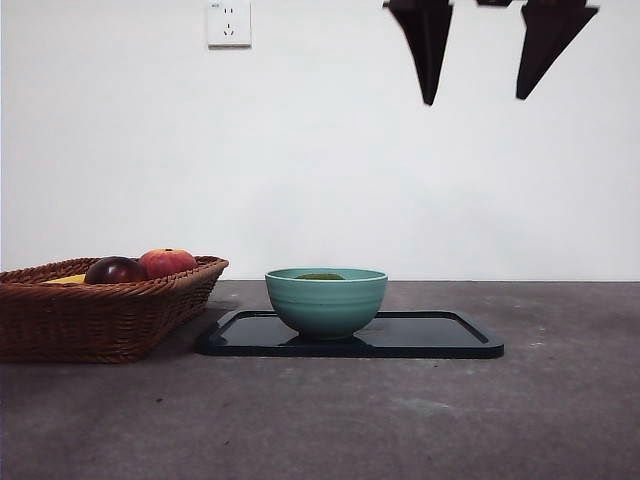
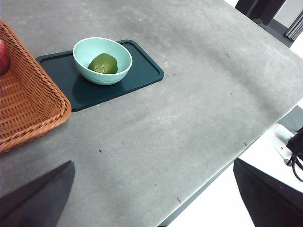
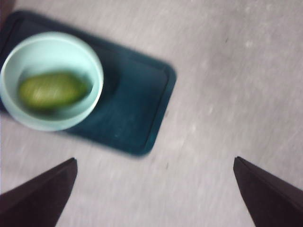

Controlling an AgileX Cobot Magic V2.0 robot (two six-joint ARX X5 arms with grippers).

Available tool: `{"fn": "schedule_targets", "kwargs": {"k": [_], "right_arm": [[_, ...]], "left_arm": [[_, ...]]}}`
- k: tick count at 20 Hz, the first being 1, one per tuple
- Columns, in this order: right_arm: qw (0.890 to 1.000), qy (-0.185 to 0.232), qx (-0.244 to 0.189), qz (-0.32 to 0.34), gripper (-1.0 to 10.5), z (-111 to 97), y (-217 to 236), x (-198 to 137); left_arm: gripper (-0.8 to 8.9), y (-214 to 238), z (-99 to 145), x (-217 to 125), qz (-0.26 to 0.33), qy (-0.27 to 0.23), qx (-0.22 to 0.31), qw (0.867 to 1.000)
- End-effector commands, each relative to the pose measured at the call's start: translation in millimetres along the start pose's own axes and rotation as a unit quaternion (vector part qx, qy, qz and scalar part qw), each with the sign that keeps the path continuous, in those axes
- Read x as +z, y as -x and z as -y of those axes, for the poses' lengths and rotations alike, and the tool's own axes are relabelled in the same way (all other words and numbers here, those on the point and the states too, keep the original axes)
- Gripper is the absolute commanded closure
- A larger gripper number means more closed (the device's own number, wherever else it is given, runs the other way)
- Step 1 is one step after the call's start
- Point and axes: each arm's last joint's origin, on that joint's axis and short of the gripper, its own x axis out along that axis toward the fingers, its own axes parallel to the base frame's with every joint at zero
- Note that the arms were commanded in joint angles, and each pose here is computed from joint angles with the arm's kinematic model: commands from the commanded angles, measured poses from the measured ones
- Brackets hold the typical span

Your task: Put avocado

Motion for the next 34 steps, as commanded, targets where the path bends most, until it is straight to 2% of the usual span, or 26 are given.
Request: {"fn": "schedule_targets", "kwargs": {"k": [1, 5, 9, 14, 17, 22, 27, 28, 29, 30, 31, 32, 34], "right_arm": [[1.000, 0.018, 0.004, -0.004, 3.9, -3, 9, -20], [0.999, 0.039, 0.027, 0.025, 3.9, 2, 42, -75], [0.994, 0.032, 0.067, 0.085, 3.9, 20, 81, -130], [0.978, 0.016, 0.127, 0.167, 3.9, 46, 114, -190], [0.968, 0.006, 0.140, 0.206, 3.9, 60, 125, -220], [0.957, 0.000, 0.172, 0.235, 3.9, 73, 136, -251], [0.956, -0.006, 0.171, 0.237, 3.9, 75, 137, -254], [0.956, -0.006, 0.172, 0.237, 3.9, 75, 137, -254], [0.956, -0.007, 0.172, 0.237, 4.7, 74, 137, -254], [0.956, -0.007, 0.172, 0.237, 6.9, 74, 137, -254], [0.956, -0.007, 0.172, 0.237, 9.6, 74, 137, -254], [0.955, -0.007, 0.173, 0.241, 9.2, 74, 137, -253], [0.952, -0.009, 0.176, 0.250, 9.2, 74, 138, -251]], "left_arm": [[2.60, 2, 1, 2, 0.007, -0.001, -0.004, 1.000], [2.60, 2, 1, 2, 0.007, 0.000, -0.004, 1.000], [2.60, 2, 1, 2, 0.007, -0.001, -0.004, 1.000], [2.60, 2, 1, 3, 0.008, 0.000, -0.004, 1.000], [2.60, 2, 1, 3, 0.009, 0.000, -0.004, 1.000], [2.60, 2, 1, 3, 0.009, 0.000, -0.005, 1.000], [2.62, 2, 1, 3, 0.009, 0.000, -0.004, 1.000], [2.83, 2, 1, 3, 0.009, 0.000, -0.004, 1.000], [3.72, 2, 1, 3, 0.009, -0.002, -0.004, 1.000], [5.45, 2, 1, 3, 0.009, -0.006, -0.004, 1.000], [7.59, 2, 1, 3, 0.009, -0.006, -0.004, 1.000], [7.90, 2, 1, 3, 0.009, -0.005, -0.004, 1.000], [7.90, 2, 1, 3, 0.009, -0.005, -0.004, 1.000]]}}
